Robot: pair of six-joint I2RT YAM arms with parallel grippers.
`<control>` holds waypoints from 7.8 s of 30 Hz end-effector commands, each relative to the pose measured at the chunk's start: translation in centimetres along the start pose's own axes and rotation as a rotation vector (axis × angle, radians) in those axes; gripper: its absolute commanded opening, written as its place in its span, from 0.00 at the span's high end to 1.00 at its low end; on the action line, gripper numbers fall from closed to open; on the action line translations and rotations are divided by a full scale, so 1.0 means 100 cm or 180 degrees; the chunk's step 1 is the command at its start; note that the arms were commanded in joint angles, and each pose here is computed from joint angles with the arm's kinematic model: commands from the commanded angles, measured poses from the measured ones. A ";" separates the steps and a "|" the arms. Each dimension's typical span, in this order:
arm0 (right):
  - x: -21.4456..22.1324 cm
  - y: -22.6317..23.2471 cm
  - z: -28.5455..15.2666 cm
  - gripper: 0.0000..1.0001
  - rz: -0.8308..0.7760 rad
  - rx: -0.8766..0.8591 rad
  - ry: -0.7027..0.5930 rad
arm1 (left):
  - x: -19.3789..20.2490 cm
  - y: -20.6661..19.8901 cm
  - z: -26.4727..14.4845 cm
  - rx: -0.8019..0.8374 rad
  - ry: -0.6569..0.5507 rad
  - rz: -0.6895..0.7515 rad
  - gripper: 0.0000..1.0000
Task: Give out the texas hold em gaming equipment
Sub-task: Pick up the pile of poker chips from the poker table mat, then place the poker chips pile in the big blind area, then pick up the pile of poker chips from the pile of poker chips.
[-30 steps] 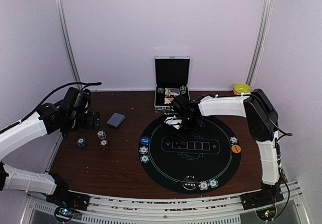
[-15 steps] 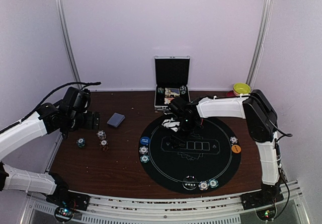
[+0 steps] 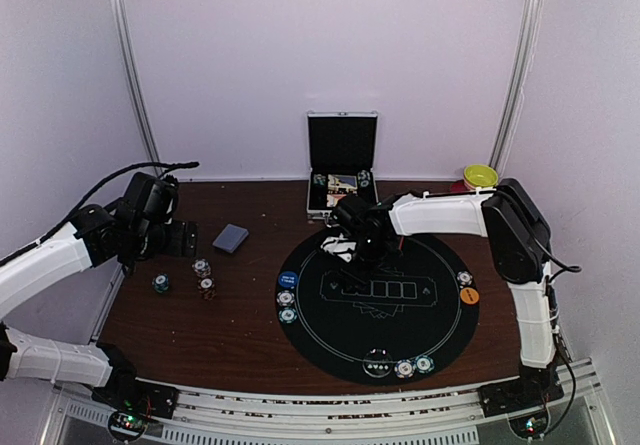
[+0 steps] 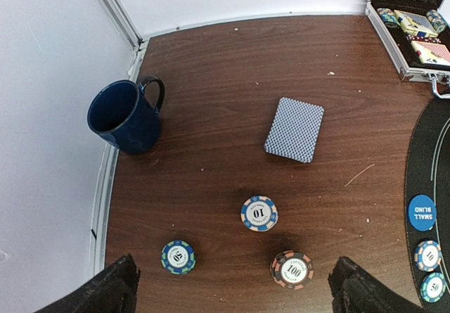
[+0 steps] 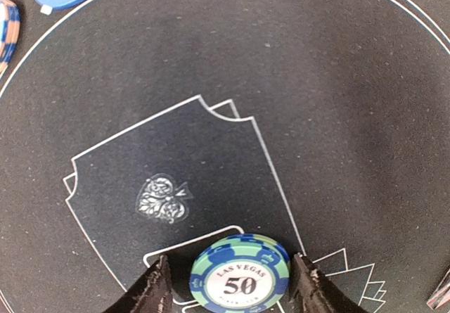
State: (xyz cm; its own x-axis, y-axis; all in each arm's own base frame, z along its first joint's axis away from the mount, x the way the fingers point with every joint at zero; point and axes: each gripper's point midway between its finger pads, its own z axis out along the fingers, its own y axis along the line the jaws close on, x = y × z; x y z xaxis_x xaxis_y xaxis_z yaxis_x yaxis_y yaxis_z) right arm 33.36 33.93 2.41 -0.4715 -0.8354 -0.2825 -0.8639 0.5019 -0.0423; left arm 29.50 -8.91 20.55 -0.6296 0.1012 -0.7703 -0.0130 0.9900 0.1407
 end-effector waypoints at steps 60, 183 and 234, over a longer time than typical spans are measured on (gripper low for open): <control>0.123 -0.164 -0.081 0.74 0.1489 0.0714 -0.0263 | -0.004 -0.004 0.001 0.0117 -0.0032 -0.0032 0.02; 0.024 -0.086 -0.175 0.00 0.0504 0.1197 -0.1290 | 0.085 -0.052 0.071 0.0392 0.0715 -0.0536 0.02; 0.023 -0.084 -0.176 0.00 0.0458 0.1279 -0.1292 | 0.110 -0.056 0.099 0.0245 0.0898 -0.0318 0.48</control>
State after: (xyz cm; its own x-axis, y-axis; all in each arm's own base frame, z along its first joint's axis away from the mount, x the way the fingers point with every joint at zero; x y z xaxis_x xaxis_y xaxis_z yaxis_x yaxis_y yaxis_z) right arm 36.28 23.77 18.75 -0.4193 -0.6367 -0.6472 -0.6331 0.7160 -0.2942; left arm 29.04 -12.17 4.34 -0.8491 -0.0057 -0.5282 -0.0243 0.9993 0.0284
